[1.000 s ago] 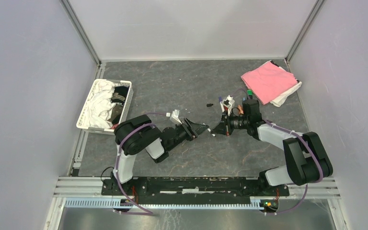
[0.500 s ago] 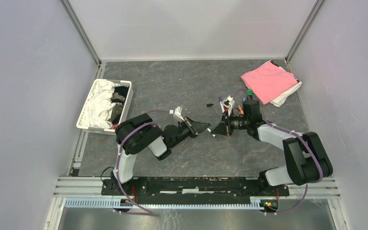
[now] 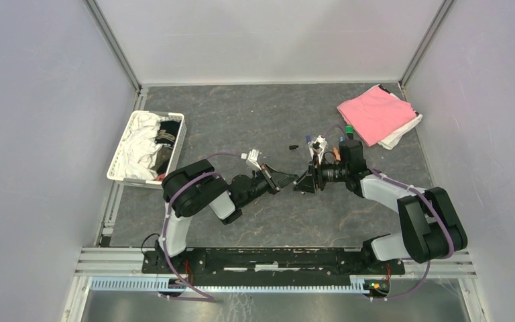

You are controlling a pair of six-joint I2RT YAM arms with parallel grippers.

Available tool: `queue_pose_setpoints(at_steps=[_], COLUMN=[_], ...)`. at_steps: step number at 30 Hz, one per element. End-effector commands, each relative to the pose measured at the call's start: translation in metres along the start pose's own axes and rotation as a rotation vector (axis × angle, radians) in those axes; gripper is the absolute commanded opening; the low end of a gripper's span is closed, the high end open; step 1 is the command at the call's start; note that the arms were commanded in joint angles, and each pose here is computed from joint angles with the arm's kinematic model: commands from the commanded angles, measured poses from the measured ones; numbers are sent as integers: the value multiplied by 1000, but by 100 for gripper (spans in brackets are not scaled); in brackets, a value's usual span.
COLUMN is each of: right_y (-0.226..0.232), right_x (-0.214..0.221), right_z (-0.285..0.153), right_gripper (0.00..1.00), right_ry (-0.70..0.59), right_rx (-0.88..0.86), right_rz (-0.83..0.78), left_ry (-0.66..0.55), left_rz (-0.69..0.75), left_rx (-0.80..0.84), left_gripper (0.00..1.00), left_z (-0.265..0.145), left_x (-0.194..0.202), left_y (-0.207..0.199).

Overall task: Insert the pens into the pen caps
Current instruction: Pick up the pen from the center of the board.

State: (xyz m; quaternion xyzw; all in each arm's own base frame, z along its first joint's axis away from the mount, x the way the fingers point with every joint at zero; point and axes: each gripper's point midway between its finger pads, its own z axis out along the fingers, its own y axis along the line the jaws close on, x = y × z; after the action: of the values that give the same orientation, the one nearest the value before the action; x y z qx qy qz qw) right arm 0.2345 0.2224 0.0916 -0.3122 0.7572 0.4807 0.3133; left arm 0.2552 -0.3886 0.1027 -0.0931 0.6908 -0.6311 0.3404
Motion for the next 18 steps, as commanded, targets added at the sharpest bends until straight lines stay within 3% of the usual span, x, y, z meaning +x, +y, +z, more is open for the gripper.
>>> queue_pose_setpoints(at_steps=[1, 5, 10, 15, 18], right_y=[5, 8, 8, 9, 6], right_x=[-4, -2, -3, -8, -10], right_z=[2, 6, 6, 5, 2], right_gripper=[49, 46, 31, 3, 0], right_ry=[-14, -1, -9, -25, -32], right_rx=[-28, -38, -32, -24, -7], right_rz=[-33, -26, -14, -20, -31], left_ry=[-93, -98, -114, -116, -121], left_rz=[39, 36, 31, 37, 41], left_rx=[267, 288, 290, 293, 285], left_gripper=[2, 2, 2, 2, 4], left_z=[0, 2, 2, 1, -2], left_x=[-23, -24, -27, -27, -28], left_y=[-76, -84, -88, -90, -88])
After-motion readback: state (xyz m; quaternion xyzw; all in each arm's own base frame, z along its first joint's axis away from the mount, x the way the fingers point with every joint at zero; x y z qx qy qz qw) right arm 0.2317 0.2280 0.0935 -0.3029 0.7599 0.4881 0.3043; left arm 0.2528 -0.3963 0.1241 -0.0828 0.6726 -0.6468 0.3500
